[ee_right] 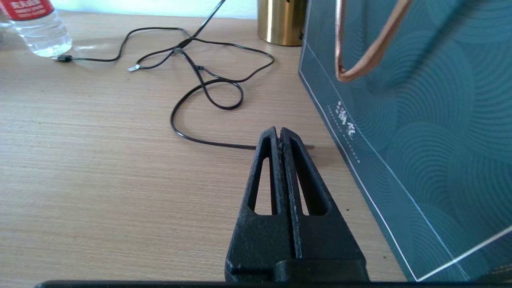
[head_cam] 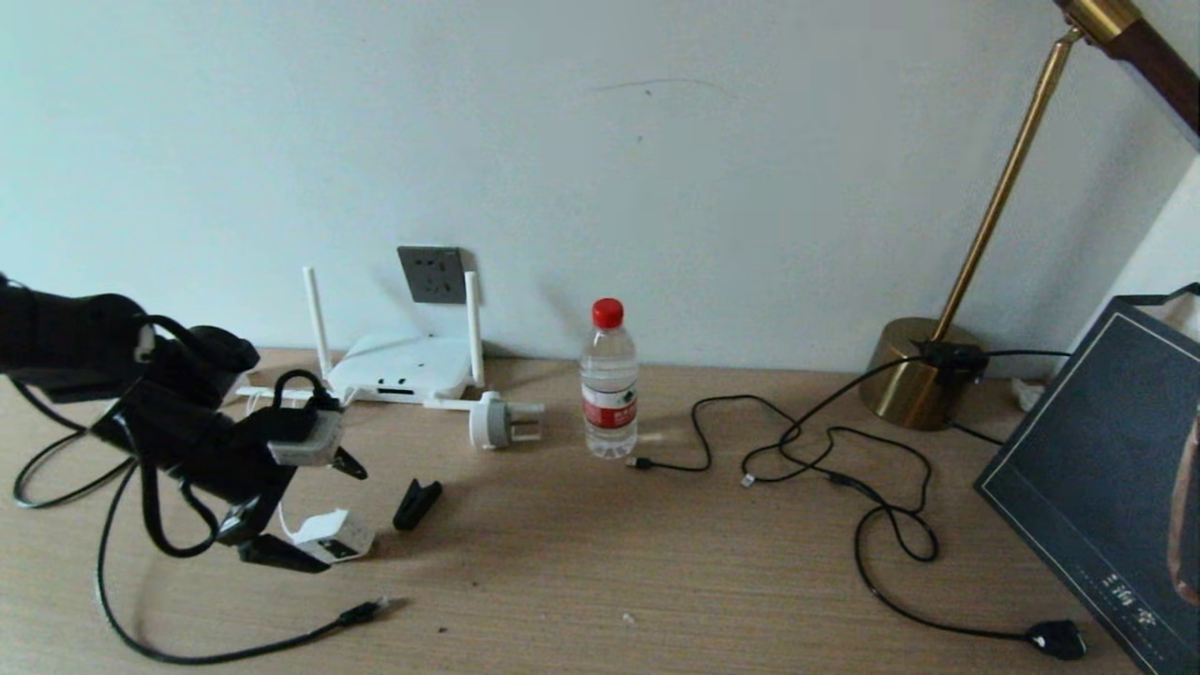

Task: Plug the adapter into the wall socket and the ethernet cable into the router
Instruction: Pick up plug

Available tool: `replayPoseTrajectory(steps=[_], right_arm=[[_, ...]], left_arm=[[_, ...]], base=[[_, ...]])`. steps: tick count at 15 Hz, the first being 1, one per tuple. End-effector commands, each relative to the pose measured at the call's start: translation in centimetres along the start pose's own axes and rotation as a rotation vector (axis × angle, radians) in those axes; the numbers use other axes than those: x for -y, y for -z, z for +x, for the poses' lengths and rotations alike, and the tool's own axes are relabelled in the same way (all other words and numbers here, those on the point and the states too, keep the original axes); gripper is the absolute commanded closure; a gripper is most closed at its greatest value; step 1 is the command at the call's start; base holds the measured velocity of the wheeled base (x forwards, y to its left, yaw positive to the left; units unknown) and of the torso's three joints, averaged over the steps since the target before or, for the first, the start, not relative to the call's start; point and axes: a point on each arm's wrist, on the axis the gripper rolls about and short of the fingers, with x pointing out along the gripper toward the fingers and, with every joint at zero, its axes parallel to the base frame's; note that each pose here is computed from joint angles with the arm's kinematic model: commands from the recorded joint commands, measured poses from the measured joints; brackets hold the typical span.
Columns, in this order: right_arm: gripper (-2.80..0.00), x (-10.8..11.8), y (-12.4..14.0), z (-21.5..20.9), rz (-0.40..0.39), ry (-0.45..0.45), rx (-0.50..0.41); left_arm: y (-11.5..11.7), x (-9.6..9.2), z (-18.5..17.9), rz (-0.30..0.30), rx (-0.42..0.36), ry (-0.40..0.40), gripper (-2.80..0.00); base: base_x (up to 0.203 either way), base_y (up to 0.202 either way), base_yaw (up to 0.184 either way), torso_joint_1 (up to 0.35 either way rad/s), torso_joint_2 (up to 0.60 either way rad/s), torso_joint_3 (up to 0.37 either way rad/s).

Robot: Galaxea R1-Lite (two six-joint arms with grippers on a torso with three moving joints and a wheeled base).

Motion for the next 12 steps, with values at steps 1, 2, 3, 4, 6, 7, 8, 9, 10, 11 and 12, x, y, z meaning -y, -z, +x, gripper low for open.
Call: replayPoseTrajectory(steps=[1,2,3,4,6,7,8,9,10,11,12], right_arm=[[0.00,0.00,0.00,0.01,0.000,0.000,0.000],[0.00,0.00,0.00,0.01,0.000,0.000,0.000],[0.00,0.00,0.00,0.01,0.000,0.000,0.000],[0.00,0.00,0.00,0.01,0.000,0.000,0.000],[0.00,0.00,0.00,0.01,0.000,0.000,0.000],[0.00,0.00,0.00,0.01,0.000,0.000,0.000],[0.00,0.00,0.00,0.01,0.000,0.000,0.000],[0.00,0.00,0.00,0.01,0.000,0.000,0.000],[0.00,0.00,0.00,0.01,0.000,0.000,0.000],[0.00,0.00,0.00,0.01,0.000,0.000,0.000],[0.00,0.00,0.00,0.01,0.000,0.000,0.000]], left_arm=[[0.16,0.00,0.30,0.003,0.003,0.011,-2.80],[0.27,-0.12,0.45,0.006,0.002,0.006,-2.80],[0.42,-0.27,0.70,0.007,0.001,0.003,-2.80],[0.48,-0.32,0.78,0.008,0.001,0.002,-2.80],[0.51,-0.33,0.83,0.007,0.000,0.003,-2.80],[0.51,-0.33,0.83,0.007,-0.002,0.003,-2.80],[0.52,-0.32,0.79,0.007,-0.015,0.004,0.00],[0.51,-0.30,0.73,0.007,-0.027,0.004,0.00],[0.52,-0.30,0.73,0.007,-0.031,0.004,0.00],[0.53,-0.30,0.73,0.007,-0.034,0.004,0.00],[0.50,-0.30,0.68,0.008,-0.034,0.003,0.00]], base=[[0.000,0.000,0.000,0.000,0.00,0.000],[0.000,0.000,0.000,0.000,0.00,0.000],[0.000,0.000,0.000,0.000,0.00,0.000],[0.000,0.000,0.000,0.000,0.00,0.000],[0.000,0.000,0.000,0.000,0.00,0.000],[0.000,0.000,0.000,0.000,0.00,0.000],[0.000,0.000,0.000,0.000,0.00,0.000],[0.000,0.000,0.000,0.000,0.00,0.000],[0.000,0.000,0.000,0.000,0.00,0.000],[0.000,0.000,0.000,0.000,0.00,0.000],[0.000,0.000,0.000,0.000,0.00,0.000]])
